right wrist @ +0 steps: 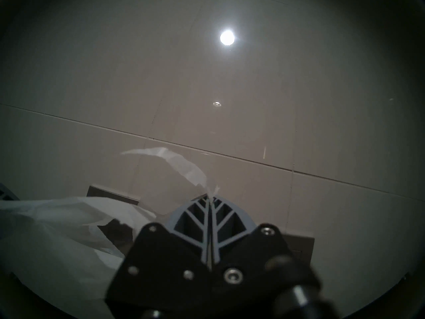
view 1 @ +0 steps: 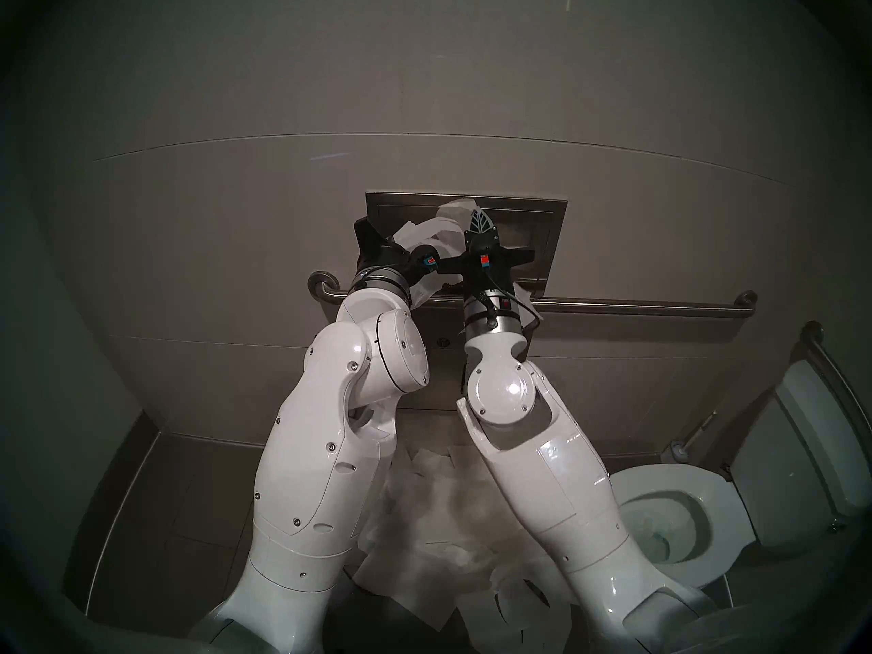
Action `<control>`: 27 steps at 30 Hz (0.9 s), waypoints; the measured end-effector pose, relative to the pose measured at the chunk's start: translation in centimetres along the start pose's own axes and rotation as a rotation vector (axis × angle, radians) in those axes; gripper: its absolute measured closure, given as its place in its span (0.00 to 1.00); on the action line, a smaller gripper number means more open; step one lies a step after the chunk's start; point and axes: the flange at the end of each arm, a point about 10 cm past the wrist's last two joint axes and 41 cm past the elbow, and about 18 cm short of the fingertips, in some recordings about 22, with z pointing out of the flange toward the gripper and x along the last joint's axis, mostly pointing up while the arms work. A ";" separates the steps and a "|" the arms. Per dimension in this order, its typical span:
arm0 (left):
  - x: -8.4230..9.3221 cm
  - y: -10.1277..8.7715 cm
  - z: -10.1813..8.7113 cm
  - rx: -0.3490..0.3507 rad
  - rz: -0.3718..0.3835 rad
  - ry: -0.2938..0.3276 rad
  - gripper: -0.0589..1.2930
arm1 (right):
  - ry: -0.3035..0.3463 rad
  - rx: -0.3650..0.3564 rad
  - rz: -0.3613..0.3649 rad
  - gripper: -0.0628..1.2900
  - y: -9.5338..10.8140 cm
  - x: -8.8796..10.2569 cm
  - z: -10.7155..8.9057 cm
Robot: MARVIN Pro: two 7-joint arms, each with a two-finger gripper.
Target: Take out a toilet seat cover
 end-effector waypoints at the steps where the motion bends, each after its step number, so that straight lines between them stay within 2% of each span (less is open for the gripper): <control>1: 0.0 0.1 -0.1 -0.002 0.003 0.003 0.97 | -0.007 -0.001 0.003 0.98 -0.1 0.1 -0.4; 7: 0.6 0.5 -0.6 -0.012 0.011 0.020 0.97 | -0.056 -0.005 0.001 0.98 0.0 0.6 -2.1; 13: 0.9 1.0 -1.1 -0.024 0.011 0.024 0.97 | -0.083 -0.013 -0.011 0.98 0.6 0.7 -3.0; 27: 1.3 1.4 -1.5 -0.030 0.007 0.013 0.97 | -0.086 -0.051 -0.022 0.98 2.8 0.7 -3.1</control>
